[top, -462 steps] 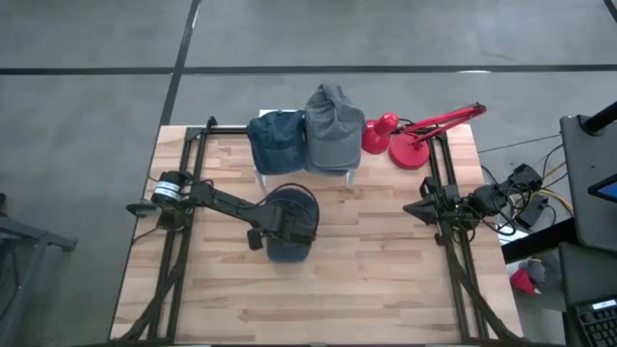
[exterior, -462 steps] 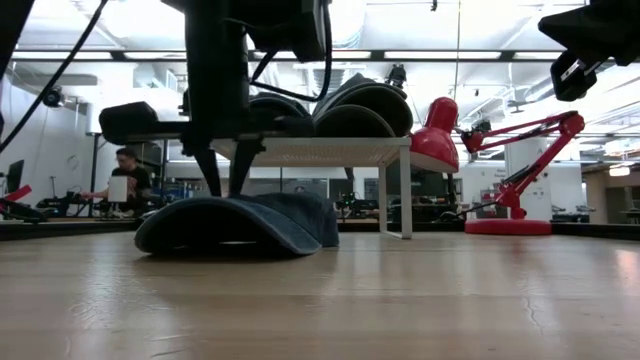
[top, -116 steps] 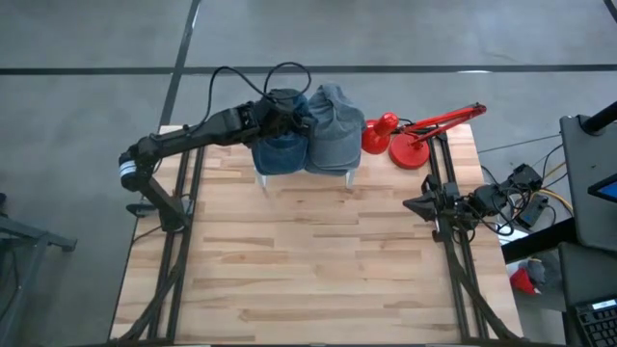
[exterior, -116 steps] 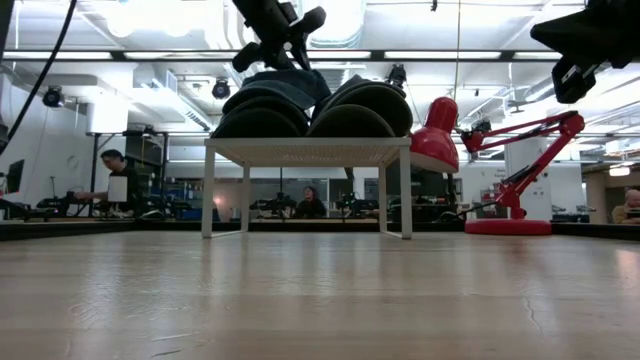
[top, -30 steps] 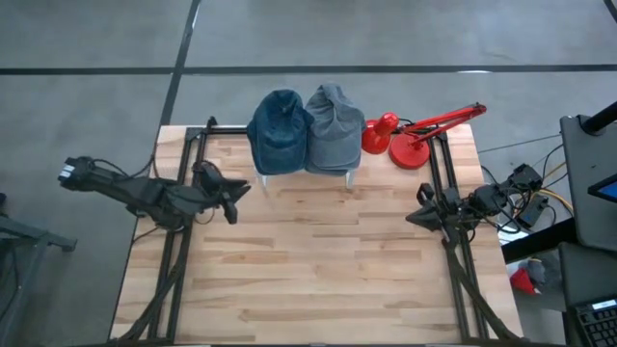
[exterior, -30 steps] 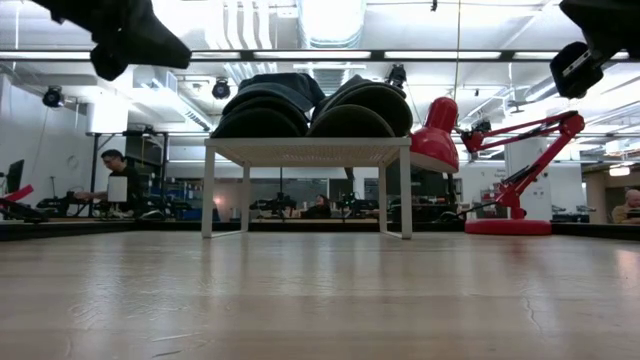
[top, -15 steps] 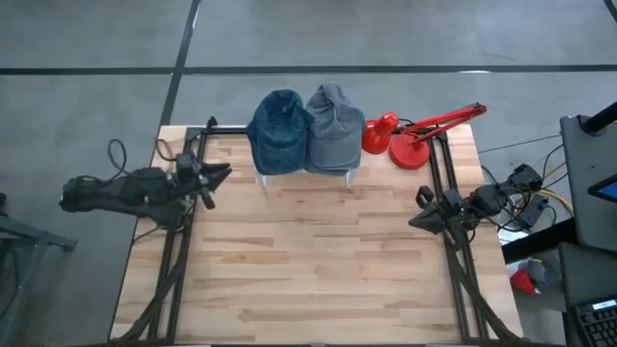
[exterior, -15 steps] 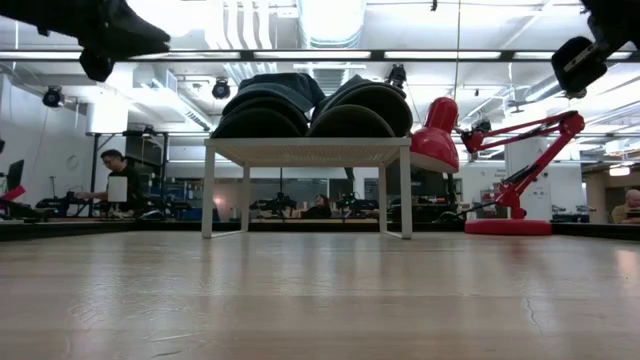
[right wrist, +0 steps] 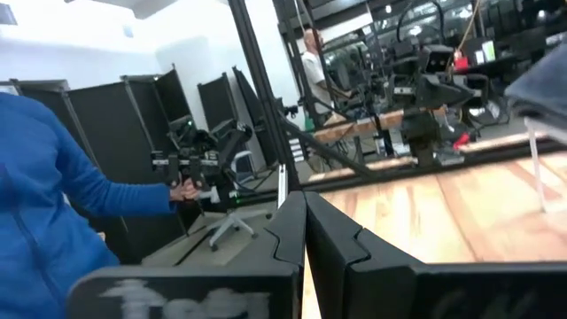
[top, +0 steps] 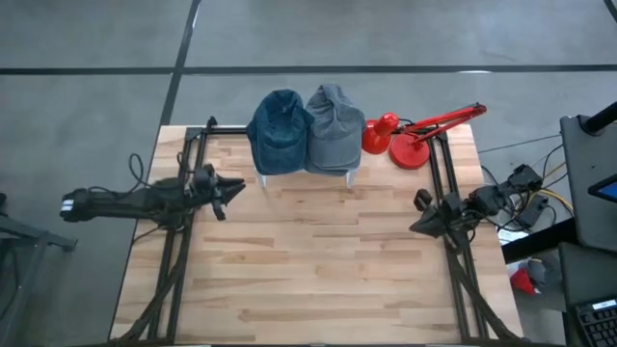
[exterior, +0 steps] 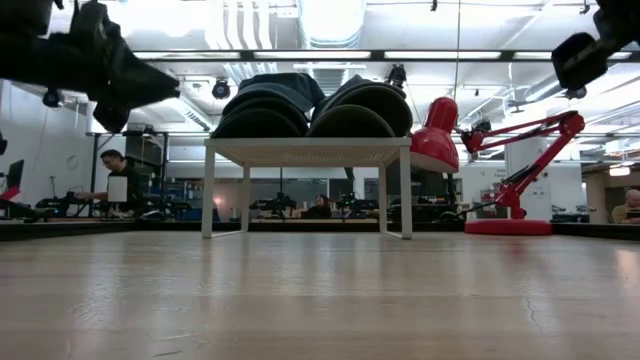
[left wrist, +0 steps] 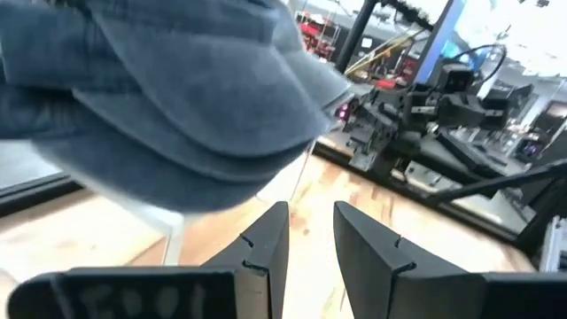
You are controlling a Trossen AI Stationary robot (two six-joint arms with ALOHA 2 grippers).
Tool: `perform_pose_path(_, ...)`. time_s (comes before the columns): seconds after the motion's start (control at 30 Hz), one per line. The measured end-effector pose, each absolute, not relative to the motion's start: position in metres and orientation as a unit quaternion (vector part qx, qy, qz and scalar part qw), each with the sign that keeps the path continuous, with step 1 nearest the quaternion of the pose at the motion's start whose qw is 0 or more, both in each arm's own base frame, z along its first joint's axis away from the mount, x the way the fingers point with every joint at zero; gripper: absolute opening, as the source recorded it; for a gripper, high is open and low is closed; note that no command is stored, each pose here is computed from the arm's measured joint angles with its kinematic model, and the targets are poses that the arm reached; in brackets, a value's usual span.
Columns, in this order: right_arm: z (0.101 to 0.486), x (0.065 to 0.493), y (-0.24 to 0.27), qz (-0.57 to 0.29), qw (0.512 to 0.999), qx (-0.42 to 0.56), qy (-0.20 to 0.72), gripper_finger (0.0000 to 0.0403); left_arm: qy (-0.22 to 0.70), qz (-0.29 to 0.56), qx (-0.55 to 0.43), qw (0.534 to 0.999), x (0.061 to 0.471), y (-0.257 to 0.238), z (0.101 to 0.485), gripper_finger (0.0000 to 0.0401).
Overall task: Pick & Place hat
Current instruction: Return to Home Position
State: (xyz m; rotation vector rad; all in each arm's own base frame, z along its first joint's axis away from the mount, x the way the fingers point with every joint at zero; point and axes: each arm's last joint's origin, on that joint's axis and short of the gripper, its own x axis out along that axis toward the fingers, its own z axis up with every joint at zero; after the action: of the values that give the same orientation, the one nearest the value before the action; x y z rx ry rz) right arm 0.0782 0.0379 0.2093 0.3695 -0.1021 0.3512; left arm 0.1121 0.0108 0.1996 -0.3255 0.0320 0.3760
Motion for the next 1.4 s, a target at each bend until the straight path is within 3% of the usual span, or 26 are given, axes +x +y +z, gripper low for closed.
perform_pose_path(0.7, 0.178, 0.087, 0.041, 0.165, 0.971, 0.172, -0.035, 0.0008, 0.042, 0.256, -0.219, 0.941, 0.109, 0.014, 0.161, 0.0094)
perform_pose_path(1.17, 0.173, 0.093, 0.028, 0.088, 0.986, 0.143, -0.022, 0.0008, 0.047, 0.214, -0.173, 0.96, 0.111, 0.012, 0.156, 0.0094)
perform_pose_path(1.4, 0.172, 0.094, 0.027, 0.116, 0.985, 0.128, -0.017, 0.0008, 0.061, 0.204, -0.169, 0.962, 0.111, 0.011, 0.15, 0.0094)
